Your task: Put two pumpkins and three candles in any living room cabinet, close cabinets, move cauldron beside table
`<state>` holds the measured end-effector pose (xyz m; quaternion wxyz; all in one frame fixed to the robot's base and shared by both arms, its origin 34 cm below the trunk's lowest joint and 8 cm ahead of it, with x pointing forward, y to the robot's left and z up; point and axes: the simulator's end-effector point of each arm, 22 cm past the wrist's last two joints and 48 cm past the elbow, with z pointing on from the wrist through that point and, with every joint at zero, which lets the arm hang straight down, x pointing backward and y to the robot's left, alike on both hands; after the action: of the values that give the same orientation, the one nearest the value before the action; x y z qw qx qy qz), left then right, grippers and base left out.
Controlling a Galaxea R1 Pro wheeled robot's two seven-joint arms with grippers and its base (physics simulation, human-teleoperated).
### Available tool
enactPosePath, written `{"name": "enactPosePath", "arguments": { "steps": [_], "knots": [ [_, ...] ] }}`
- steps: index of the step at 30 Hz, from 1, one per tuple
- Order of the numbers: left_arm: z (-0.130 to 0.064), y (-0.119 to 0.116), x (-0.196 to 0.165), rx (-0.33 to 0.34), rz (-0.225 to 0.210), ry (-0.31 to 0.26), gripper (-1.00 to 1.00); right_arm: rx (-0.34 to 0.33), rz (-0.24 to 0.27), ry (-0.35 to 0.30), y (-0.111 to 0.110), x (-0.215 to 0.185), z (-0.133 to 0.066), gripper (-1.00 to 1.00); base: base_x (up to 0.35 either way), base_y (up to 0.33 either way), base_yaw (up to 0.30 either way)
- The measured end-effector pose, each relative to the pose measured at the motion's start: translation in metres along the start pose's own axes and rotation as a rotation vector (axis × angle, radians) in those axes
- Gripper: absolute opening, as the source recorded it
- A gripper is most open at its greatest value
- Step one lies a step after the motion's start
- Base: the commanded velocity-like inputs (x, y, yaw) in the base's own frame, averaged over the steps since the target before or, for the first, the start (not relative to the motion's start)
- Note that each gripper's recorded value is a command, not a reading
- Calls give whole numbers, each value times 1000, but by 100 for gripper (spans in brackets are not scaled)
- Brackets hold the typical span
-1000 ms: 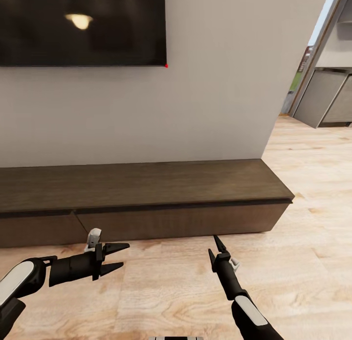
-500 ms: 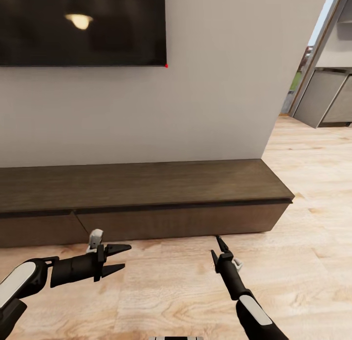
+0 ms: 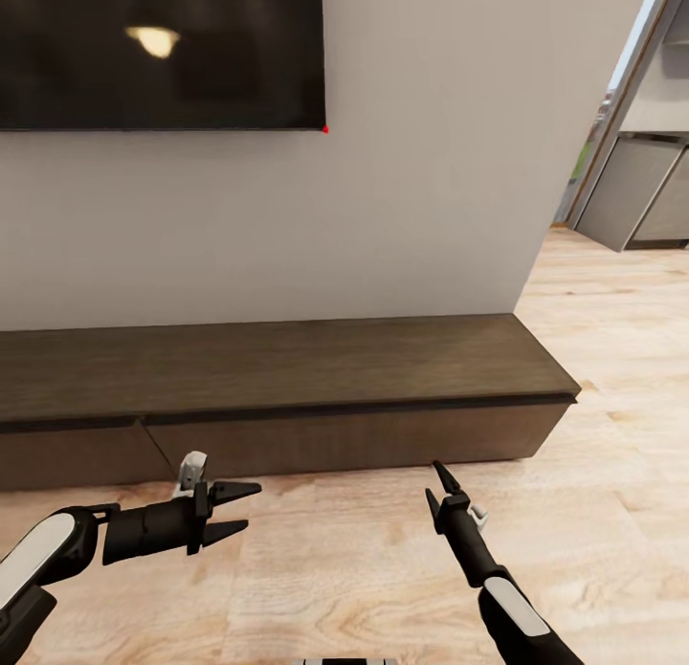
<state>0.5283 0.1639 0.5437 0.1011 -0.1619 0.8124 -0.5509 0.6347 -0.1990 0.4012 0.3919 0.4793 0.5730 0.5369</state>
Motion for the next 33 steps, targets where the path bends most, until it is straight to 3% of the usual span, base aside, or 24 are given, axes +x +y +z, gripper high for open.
{"name": "enactPosePath", "arguments": {
  "steps": [9, 18, 33],
  "knots": [
    [6, 0, 9, 3, -4, 23, 100, 13, -17, -9, -4, -7, -2, 100, 91, 0, 0],
    [17, -11, 29, 66, -65, 83, 100, 10, -23, -9, -2, -7, -2, 100, 153, 0, 0],
    [18, -14, 33, 80, -74, 93, 100, 15, -23, -7, -4, -7, -2, 100, 114, 0, 0]
  ]
}}
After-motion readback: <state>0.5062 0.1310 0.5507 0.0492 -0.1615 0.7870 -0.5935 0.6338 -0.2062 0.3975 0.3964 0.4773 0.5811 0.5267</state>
